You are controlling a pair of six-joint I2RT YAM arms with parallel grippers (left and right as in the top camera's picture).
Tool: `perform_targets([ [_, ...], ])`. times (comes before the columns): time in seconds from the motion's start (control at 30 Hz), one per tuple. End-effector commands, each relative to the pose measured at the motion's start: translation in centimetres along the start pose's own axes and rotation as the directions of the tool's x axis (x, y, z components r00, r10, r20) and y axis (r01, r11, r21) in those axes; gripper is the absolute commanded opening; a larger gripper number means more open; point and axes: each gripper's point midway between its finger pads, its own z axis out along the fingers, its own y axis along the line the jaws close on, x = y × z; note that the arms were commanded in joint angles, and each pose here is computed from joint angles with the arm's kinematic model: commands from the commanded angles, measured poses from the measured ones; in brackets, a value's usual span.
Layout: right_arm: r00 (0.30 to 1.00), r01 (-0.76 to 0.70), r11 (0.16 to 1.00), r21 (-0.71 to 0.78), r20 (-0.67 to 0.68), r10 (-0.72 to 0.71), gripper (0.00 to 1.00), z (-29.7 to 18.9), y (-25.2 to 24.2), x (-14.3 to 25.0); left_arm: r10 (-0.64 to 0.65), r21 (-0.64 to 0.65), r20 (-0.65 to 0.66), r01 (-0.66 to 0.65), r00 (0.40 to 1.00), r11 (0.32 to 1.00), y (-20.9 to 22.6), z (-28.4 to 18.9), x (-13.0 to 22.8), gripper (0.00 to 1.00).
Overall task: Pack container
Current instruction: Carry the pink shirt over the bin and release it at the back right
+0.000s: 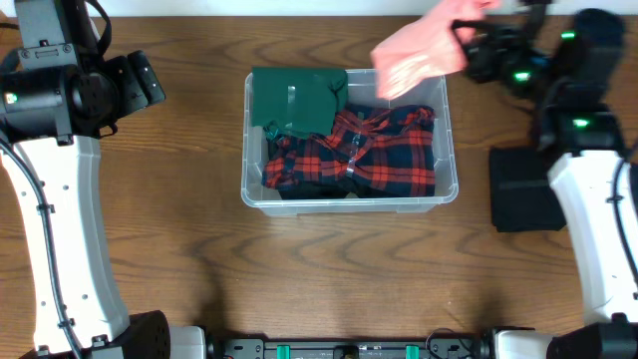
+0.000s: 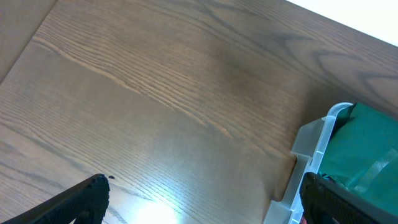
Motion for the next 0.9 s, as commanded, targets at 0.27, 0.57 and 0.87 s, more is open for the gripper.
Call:
perform_targets([
  [0.27, 1.0, -0.018, 0.987, 0.163, 0.0, 0.019, 0.01, 4.2, 1.3, 3.0, 0.001, -0.016, -0.01, -0.002, 1.0, 1.0, 0.3, 0.4, 0.1, 0.98],
  [0.57, 0.991, -0.01, 0.988, 0.157, -0.13, 0.03, 0.01, 8.7, -0.9, 7.9, 0.001, -0.016, -0.01, -0.002, 1.0, 1.0, 0.3, 0.4, 0.1, 0.98],
  [0.87, 0.987, 0.001, 0.985, 0.175, -0.158, 0.027, 0.2, 9.5, -1.7, 9.1, 0.001, -0.016, -0.009, -0.001, 1.0, 1.0, 0.3, 0.4, 0.1, 0.98],
])
